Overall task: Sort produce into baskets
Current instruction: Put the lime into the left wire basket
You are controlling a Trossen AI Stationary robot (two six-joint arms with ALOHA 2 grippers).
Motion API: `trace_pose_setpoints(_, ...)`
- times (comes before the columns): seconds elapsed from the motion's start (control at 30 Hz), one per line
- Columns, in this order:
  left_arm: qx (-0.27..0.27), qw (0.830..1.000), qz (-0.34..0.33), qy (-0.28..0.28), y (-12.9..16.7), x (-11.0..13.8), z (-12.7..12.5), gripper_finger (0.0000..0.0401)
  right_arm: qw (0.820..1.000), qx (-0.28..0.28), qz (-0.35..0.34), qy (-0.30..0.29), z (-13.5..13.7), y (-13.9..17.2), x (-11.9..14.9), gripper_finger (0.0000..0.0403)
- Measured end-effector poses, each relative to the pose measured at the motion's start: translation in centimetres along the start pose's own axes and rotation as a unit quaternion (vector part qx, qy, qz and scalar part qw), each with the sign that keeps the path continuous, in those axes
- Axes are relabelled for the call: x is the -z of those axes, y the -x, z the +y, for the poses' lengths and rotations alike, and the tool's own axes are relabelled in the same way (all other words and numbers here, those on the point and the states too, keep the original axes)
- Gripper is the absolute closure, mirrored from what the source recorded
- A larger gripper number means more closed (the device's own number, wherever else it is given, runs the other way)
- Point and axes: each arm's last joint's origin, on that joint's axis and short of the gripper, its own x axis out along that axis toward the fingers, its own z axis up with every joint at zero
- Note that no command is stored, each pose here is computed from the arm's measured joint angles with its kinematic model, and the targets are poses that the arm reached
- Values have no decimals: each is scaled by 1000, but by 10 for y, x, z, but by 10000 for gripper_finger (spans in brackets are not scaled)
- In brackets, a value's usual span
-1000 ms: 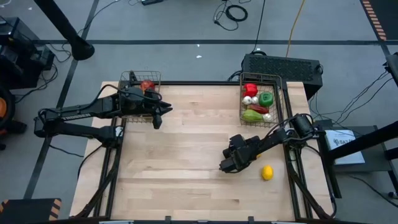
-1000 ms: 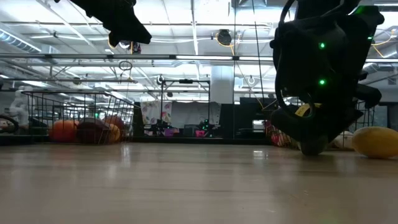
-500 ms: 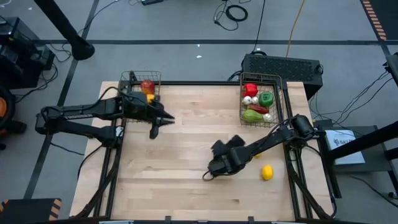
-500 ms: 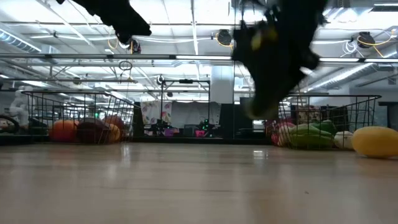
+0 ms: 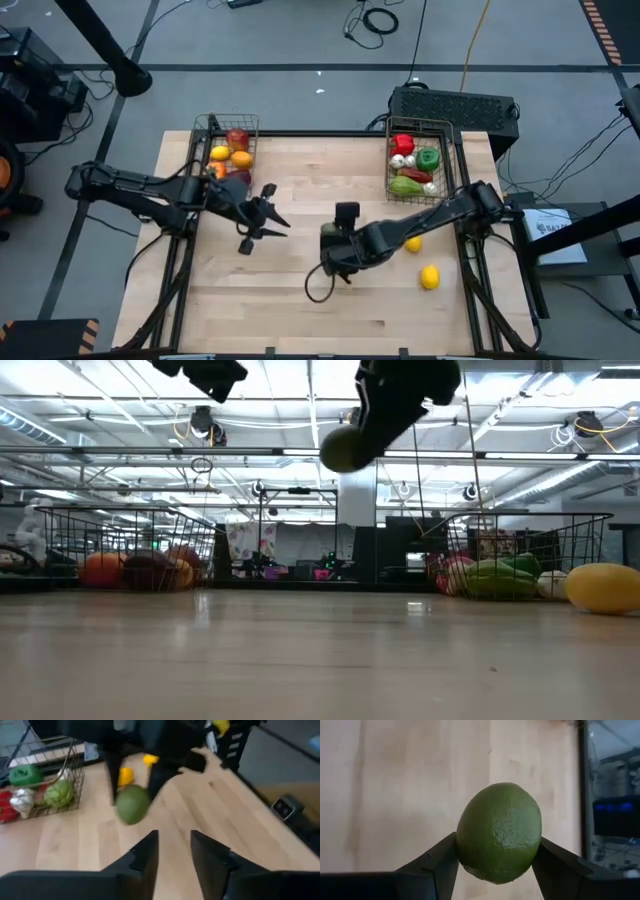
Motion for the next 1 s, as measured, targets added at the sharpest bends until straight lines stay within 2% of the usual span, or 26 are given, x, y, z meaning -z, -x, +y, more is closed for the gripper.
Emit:
trace_pose_setpoints(0.1,-5,1000,-1,3,-1,-2,-6,238,1000,6,-11,14,-16,4,-3,188)
trace_pose_setpoints(0.27,-115,993,30,-4,-7,1,-4,146,999,4,-40,9,-39,6,-9,188)
trace_pose_setpoints(0.47,-122,991,51,-1,-30,7,-2,71,994,-36,-100,-18,-55,-5,-25,188)
trace_pose_setpoints(0.63,-145,987,74,-4,-49,15,1,48,989,-76,-130,-13,-55,-7,-32,188)
trace_pose_setpoints(0.73,-170,983,67,-8,-52,14,3,47,989,-76,-129,-12,-54,-6,-32,188)
trace_pose_setpoints(1.0,-173,984,48,-4,-53,10,3,50,989,-73,-129,-10,-54,-6,-31,188)
